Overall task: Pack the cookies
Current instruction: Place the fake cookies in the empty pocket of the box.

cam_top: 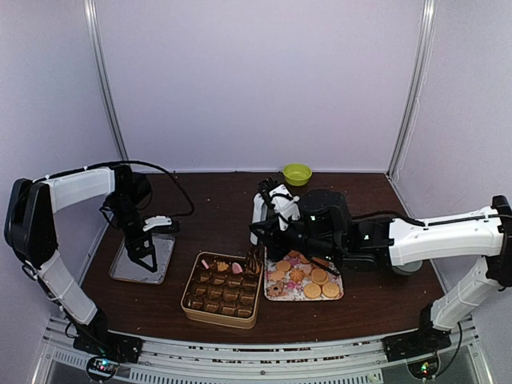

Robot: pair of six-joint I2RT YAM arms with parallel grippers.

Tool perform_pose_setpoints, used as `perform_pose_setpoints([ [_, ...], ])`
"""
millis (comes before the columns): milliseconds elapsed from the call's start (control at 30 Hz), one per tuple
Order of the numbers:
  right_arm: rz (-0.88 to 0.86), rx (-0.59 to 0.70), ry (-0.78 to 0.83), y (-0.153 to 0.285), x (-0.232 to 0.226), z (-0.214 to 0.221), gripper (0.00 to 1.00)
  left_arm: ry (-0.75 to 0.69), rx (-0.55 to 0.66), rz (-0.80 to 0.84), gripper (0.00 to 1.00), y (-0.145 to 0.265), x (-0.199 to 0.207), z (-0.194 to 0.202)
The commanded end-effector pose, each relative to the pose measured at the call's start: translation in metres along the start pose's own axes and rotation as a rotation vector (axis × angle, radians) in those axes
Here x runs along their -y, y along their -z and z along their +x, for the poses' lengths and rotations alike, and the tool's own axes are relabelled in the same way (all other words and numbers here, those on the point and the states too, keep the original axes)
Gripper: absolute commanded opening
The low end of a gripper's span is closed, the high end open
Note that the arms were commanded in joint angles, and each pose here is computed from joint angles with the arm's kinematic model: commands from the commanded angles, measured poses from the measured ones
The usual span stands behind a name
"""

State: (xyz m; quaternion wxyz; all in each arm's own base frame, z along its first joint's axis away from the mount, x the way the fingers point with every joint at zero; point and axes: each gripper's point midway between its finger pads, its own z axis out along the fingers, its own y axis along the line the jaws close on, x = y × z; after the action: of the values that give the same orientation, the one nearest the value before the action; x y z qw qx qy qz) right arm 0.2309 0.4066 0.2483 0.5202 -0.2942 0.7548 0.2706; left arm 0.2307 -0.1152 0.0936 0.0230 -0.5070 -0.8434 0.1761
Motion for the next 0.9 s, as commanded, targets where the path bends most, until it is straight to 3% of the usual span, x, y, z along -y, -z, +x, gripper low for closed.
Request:
perform_pose_setpoints([
  [0,-0.01,0.088,-0.01,-0.003,-0.008,-0.029,0.0,-0.009,0.023,-0.018,0.98,0.005,0.002,-0.004],
  [67,-0.004,0.084,-0.008,-0.007,-0.007,-0.026,0.02,-0.009,0.022,-0.015,0.98,0.004,0.002,-0.004],
  [267,0.024,0.065,0.014,-0.015,-0.006,-0.017,0.24,-0.014,0.02,-0.019,0.98,0.005,0.001,-0.003],
  [400,0.052,0.07,0.026,-0.016,-0.001,-0.017,0.3,-0.013,0.022,-0.016,0.98,0.005,0.002,-0.004],
  [567,0.062,0.071,0.032,-0.017,0.0,-0.017,0.35,-0.013,0.023,-0.014,0.98,0.005,0.002,-0.004],
  [867,0.135,0.095,0.032,0.007,0.02,-0.024,0.34,-0.014,0.019,-0.014,0.98,0.006,0.003,-0.003],
])
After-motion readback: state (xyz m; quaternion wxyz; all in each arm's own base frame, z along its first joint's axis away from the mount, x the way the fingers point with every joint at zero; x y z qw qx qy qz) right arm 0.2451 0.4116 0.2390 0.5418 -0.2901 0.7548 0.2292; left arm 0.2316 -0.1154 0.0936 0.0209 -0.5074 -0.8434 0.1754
